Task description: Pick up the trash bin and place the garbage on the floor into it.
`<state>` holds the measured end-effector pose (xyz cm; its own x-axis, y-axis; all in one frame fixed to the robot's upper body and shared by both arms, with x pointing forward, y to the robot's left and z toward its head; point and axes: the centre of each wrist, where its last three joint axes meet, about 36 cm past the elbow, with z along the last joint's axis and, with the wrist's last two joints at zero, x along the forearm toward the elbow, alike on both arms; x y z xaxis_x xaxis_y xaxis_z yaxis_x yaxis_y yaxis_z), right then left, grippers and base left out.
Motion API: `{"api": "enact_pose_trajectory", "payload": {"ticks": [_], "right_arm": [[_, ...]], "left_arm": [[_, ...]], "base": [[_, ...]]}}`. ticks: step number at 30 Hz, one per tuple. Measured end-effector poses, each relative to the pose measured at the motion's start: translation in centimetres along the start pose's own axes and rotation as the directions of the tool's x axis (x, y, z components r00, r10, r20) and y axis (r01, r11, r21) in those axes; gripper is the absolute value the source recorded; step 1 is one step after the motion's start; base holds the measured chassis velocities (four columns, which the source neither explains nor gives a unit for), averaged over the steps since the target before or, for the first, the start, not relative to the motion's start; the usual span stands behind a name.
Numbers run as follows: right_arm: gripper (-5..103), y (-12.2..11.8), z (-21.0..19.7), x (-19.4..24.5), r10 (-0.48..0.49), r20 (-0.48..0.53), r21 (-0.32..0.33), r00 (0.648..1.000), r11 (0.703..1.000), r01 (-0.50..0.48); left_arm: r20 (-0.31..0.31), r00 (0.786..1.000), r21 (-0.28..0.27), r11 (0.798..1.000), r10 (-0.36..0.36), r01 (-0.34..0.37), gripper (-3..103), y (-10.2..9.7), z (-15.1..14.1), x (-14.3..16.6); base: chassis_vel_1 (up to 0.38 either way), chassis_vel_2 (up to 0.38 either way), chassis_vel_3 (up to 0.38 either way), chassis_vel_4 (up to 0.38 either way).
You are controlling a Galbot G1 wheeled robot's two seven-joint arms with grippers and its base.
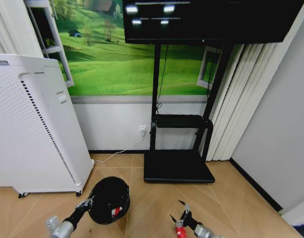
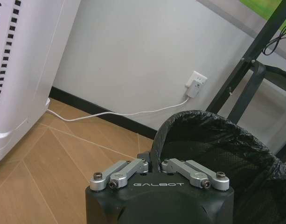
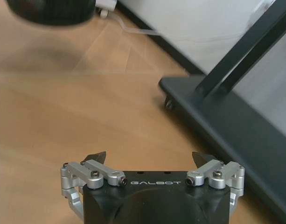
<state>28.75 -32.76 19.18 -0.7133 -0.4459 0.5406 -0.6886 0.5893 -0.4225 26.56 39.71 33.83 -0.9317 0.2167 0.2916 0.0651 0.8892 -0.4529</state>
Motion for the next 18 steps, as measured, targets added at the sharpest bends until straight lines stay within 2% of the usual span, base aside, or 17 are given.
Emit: {"api": "enact_pose_trajectory", "payload": {"ticks": [6, 8, 11, 16, 18], "right_arm": [[103, 0.1, 2.5, 2.4, -0.022, -0.068, 0.026, 0.997, 0.999, 0.024], [97, 0.2, 3.5, 3.7, -0.018, -0.097, 0.031, 0.995, 0.999, 0.021], [95, 0.4, 3.9, 4.3, -0.015, -0.112, 0.028, 0.994, 0.999, 0.018], [93, 1.9, 4.5, 5.0, -0.019, -0.125, -0.003, 0.992, 1.0, 0.019], [90, 3.5, 4.2, 4.4, -0.036, -0.122, -0.02, 0.992, 0.999, 0.034]], "left_arm": [[0.006, 1.0, -0.005, 1.0, -0.005, 0.005, 6, 0.4, -0.3, -0.1], [0.003, 1.0, -0.009, 1.0, -0.004, 0.004, 6, 0.5, -0.2, -0.5], [0.002, 1.0, -0.006, 1.0, -0.002, 0.002, 6, 0.4, -0.1, -0.7], [-0.004, 1.0, 0.001, 1.0, -0.002, 0.002, 6, 0.4, 0.5, -1.0], [-0.006, 1.0, 0.002, 1.0, -0.001, 0.001, 6, 0.4, 0.7, -1.0]], "base": [[0.0, 0.0, 0.0, 0.0], [0.0, 0.0, 0.0, 0.0], [0.0, 0.0, 0.0, 0.0], [0.0, 0.0, 0.0, 0.0], [0.0, 0.0, 0.0, 0.0]]}}
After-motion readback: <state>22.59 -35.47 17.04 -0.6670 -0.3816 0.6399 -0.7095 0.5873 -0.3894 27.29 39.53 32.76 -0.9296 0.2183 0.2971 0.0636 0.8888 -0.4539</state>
